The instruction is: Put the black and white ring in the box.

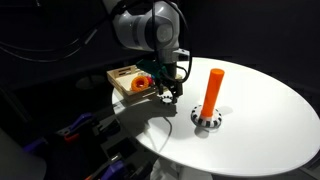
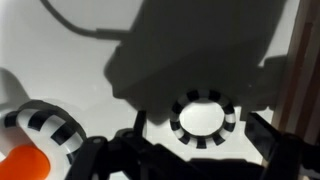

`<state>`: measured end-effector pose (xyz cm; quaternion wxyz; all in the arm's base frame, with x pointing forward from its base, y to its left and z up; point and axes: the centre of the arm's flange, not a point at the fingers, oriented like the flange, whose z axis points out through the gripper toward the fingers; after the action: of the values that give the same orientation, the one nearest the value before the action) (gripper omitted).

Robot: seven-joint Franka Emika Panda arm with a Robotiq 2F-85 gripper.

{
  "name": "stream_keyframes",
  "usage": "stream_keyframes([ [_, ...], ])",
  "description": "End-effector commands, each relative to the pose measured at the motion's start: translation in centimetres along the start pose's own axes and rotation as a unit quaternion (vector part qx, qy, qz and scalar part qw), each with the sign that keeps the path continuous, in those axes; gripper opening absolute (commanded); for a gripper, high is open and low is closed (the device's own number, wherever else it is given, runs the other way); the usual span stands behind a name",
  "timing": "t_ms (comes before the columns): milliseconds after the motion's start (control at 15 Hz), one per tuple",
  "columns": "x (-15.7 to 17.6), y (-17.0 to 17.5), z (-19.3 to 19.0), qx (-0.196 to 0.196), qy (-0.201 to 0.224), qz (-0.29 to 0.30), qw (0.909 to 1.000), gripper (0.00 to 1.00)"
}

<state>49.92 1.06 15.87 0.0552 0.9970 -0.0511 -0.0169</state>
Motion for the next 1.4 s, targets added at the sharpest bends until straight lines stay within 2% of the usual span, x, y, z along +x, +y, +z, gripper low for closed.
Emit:
stream_keyframes([
  [0, 0.3, 0.0, 0.4, -0.002, 0.003, 0.01, 0.9999, 1.0],
  [200, 0.3, 0.1, 0.6, -0.003, 0.001, 0.012, 0.9999, 0.97],
  [267, 0.3, 0.1, 0.6, -0.003, 0.001, 0.013, 0.9999, 0.9],
  [333, 0.3, 0.1, 0.6, -0.003, 0.002, 0.013, 0.9999, 0.89],
  [400, 0.4, 0.2, 0.6, -0.003, 0.002, 0.014, 0.9999, 0.81],
  [533, 0.4, 0.3, 0.6, -0.003, 0.002, 0.015, 0.9999, 0.8],
  [600, 0.4, 0.3, 0.7, -0.003, 0.001, 0.015, 0.9999, 0.75],
  [667, 0.4, 0.3, 0.8, -0.003, 0.0, 0.015, 0.9999, 0.81],
  [800, 0.3, 0.4, 0.9, -0.003, -0.001, 0.015, 0.9999, 0.83],
  [867, 0.3, 0.4, 1.0, -0.003, -0.002, 0.015, 0.9999, 0.74],
  [933, 0.3, 0.4, 1.0, -0.003, -0.003, 0.016, 0.9999, 0.59],
  [1000, 0.3, 0.5, 0.9, -0.003, -0.003, 0.017, 0.9999, 0.58],
  [1133, 0.4, 0.9, -0.1, -0.002, 0.001, 0.02, 0.9998, 0.42],
  [1333, 0.6, 1.8, -1.7, 0.004, 0.004, 0.028, 0.9996, 0.41],
])
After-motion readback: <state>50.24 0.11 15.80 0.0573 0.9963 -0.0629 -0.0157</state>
